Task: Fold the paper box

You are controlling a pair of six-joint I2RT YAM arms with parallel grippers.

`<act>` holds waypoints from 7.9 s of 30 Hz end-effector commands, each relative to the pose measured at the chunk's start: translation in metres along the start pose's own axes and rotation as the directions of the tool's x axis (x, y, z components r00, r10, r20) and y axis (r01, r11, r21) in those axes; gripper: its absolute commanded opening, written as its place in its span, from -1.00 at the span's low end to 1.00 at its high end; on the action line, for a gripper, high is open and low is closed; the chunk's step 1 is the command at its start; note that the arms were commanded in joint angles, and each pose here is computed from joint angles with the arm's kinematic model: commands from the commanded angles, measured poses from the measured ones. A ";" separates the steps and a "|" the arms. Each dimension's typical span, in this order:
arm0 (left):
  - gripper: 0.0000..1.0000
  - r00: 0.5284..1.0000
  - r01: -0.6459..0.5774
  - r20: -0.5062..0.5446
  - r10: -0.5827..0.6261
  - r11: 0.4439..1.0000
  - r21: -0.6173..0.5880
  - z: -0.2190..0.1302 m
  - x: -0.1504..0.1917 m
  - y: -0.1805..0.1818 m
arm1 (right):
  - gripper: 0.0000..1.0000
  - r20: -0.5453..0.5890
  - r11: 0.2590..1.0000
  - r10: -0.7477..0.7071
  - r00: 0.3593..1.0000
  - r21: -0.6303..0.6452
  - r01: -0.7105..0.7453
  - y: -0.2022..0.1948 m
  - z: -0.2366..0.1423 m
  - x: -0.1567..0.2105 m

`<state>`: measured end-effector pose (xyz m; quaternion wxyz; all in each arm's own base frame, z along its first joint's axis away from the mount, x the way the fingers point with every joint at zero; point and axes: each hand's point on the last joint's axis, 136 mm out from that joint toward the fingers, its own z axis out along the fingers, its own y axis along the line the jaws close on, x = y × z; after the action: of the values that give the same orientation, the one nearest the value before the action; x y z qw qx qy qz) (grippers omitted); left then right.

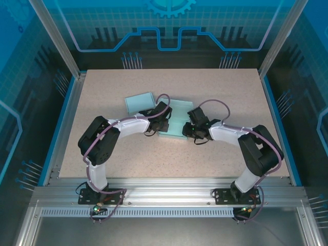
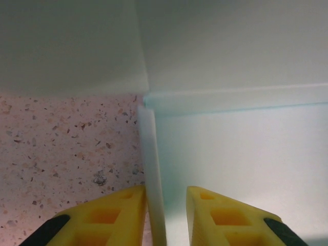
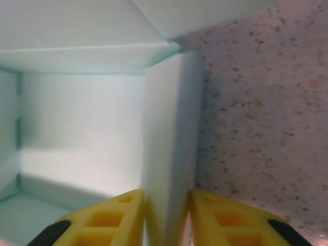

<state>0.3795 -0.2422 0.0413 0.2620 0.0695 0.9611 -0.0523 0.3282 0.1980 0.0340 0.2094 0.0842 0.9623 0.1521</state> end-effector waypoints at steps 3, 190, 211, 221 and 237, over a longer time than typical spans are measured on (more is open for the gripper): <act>-0.32 0.998 0.051 0.042 -0.054 0.997 0.050 -0.023 -0.006 -0.006 | -0.57 -0.086 0.944 -0.100 0.991 0.307 0.122 -0.043 0.000 0.017; -0.93 0.885 -0.280 0.442 0.143 0.923 0.262 -0.065 -0.085 0.016 | -0.72 0.185 0.820 -0.493 0.850 -0.226 0.525 0.051 -0.033 -0.118; -0.80 0.829 0.085 0.495 -0.262 0.932 0.351 -0.082 -0.121 0.005 | -1.00 0.347 0.856 -0.488 0.801 0.010 0.518 0.072 -0.046 -0.107; -0.72 0.763 0.112 0.553 -0.334 0.911 0.396 -0.075 -0.147 -0.018 | -1.00 0.392 0.879 -0.450 0.802 0.034 0.476 0.084 -0.032 -0.120; -0.66 0.764 0.181 0.503 -0.404 0.882 0.434 -0.056 -0.096 -0.020 | -1.00 0.399 0.901 -0.415 0.817 0.056 0.430 0.077 -0.021 -0.085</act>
<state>0.4502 -0.2260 0.1223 0.5195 -0.0766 0.8263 -0.2038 0.4262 0.2027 0.1089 0.4391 -0.0674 0.8953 0.0343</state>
